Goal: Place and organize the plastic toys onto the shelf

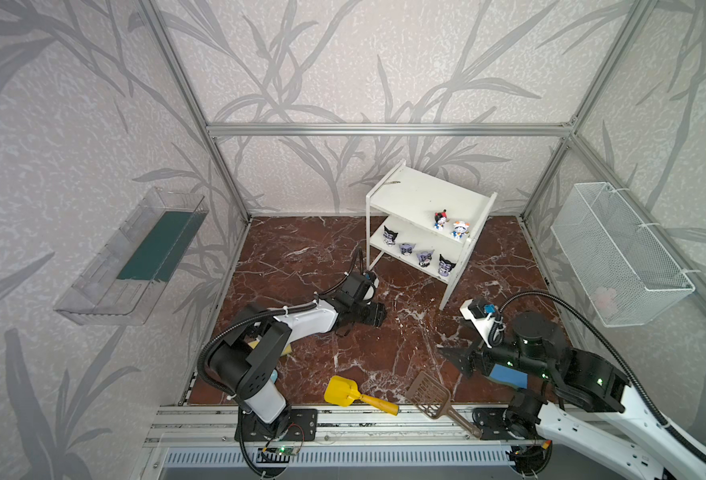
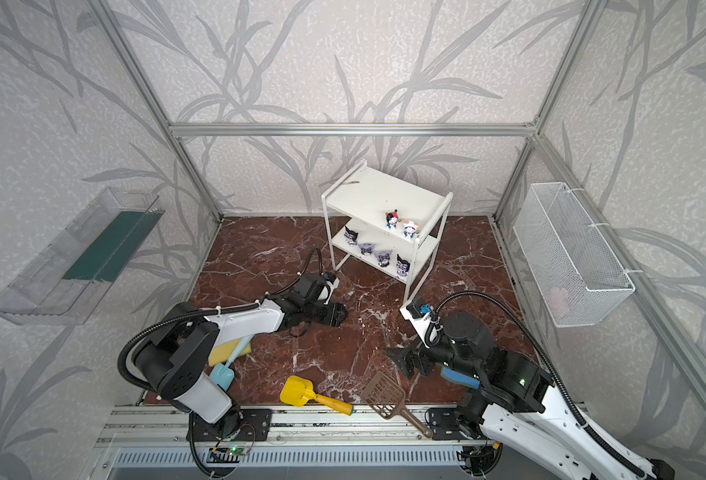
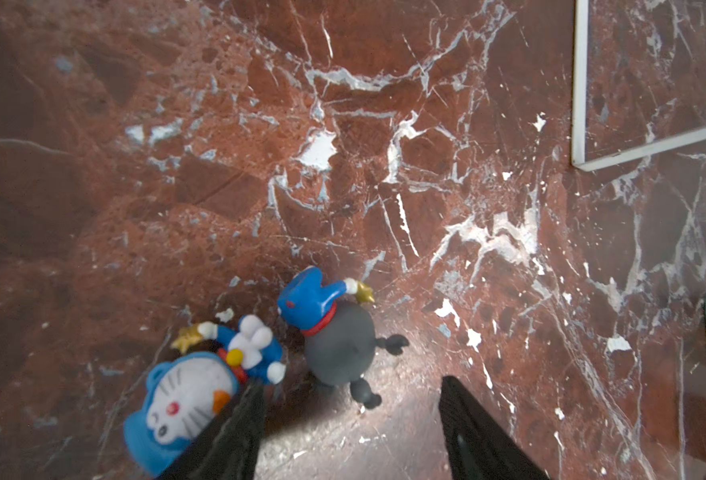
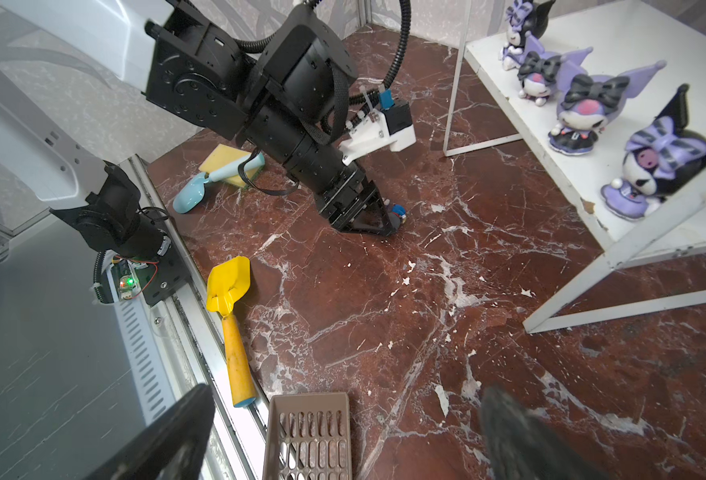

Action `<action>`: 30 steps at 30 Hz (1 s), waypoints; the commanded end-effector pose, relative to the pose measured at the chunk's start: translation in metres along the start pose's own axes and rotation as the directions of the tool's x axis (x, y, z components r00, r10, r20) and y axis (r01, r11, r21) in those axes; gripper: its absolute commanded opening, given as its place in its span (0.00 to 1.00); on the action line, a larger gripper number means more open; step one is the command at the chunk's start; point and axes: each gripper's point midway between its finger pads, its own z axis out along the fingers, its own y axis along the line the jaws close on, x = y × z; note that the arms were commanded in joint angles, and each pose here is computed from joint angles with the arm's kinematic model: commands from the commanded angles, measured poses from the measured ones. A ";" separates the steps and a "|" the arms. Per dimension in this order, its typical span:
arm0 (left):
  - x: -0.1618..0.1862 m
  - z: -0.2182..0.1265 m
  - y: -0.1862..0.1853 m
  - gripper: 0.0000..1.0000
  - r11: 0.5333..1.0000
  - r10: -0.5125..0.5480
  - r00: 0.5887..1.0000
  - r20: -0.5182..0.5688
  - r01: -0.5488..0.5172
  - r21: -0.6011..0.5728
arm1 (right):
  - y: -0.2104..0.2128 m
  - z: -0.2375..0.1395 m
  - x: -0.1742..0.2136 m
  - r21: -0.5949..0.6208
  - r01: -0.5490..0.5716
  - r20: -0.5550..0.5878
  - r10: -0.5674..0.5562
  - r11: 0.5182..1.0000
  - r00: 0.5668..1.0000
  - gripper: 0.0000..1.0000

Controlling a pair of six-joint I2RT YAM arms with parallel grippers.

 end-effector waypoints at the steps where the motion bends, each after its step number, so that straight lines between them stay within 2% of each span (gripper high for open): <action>1: -0.024 0.002 0.000 0.72 1.000 -0.016 0.999 0.051 0.017 -0.020 | -0.002 0.000 0.006 0.012 -0.003 -0.013 0.003 1.000 1.000 0.99; 12: -0.031 0.012 -0.003 0.74 1.000 0.003 1.000 0.017 -0.003 -0.019 | -0.003 -0.001 0.007 0.013 -0.001 -0.011 0.001 1.000 1.000 0.99; 22: -0.028 -0.009 -0.026 0.77 0.994 0.109 0.992 0.061 -0.109 -0.012 | -0.002 0.002 0.007 0.008 0.003 -0.015 -0.003 1.000 1.000 0.99; 25: -0.021 -0.009 -0.025 0.76 0.993 0.118 0.992 0.038 -0.117 -0.028 | -0.002 0.002 0.006 0.006 0.004 -0.012 -0.004 1.000 1.000 0.99; 30: -0.012 -0.001 -0.023 0.70 0.989 0.128 0.992 -0.001 -0.128 -0.075 | -0.002 0.002 0.007 0.005 0.005 -0.014 -0.005 1.000 1.000 0.99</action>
